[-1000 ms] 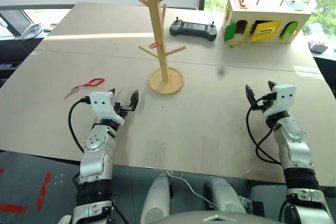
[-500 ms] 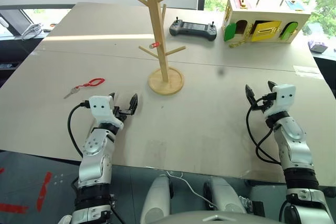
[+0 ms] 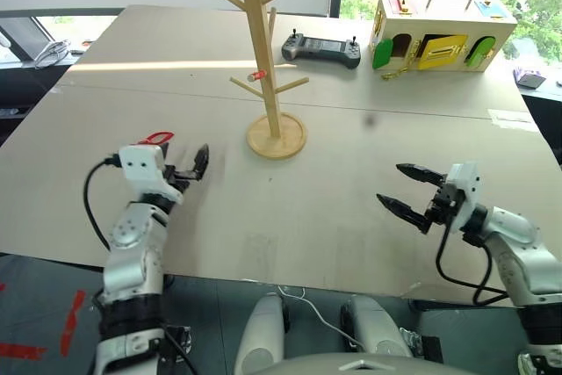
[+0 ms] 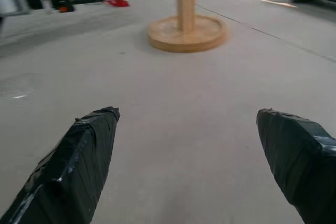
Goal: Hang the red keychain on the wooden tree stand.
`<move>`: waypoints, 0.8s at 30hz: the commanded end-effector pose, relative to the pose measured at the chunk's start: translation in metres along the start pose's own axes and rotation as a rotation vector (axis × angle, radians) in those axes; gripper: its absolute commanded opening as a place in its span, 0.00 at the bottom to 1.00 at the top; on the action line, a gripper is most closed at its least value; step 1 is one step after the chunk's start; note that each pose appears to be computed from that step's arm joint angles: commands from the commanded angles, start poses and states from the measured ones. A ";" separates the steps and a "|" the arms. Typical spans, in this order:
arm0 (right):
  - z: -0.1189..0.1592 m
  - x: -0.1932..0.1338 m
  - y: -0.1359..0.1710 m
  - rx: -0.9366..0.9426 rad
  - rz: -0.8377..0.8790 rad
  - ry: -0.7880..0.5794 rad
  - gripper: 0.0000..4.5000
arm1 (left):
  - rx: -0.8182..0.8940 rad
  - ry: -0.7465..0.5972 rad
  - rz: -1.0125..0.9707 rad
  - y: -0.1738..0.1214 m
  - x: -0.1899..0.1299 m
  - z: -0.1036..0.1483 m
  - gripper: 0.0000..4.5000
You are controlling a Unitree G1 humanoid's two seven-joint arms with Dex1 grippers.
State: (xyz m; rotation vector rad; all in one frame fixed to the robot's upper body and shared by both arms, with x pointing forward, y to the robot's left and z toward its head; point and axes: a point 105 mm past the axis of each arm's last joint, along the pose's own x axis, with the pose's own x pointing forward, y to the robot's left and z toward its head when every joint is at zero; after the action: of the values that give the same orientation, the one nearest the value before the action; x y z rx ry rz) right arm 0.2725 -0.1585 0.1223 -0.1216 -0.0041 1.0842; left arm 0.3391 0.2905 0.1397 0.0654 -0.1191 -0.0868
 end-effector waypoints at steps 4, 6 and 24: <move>0.028 0.008 -0.004 -0.110 0.076 -0.034 1.00 | 0.067 0.103 -0.072 0.057 0.007 0.024 0.98; 0.031 0.012 -0.006 -0.125 0.060 -0.051 1.00 | 0.077 0.136 -0.072 0.068 0.008 0.025 0.98; 0.033 0.013 -0.007 -0.118 -0.041 -0.090 1.00 | 0.161 0.317 -0.085 0.106 0.019 0.021 0.98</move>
State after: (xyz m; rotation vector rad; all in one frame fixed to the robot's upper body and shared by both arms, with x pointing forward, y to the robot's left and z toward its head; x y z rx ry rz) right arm 0.2851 -0.1464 0.1403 -0.1550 -0.0883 1.0567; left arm 0.3648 0.3866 0.1590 0.2081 0.2123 -0.1640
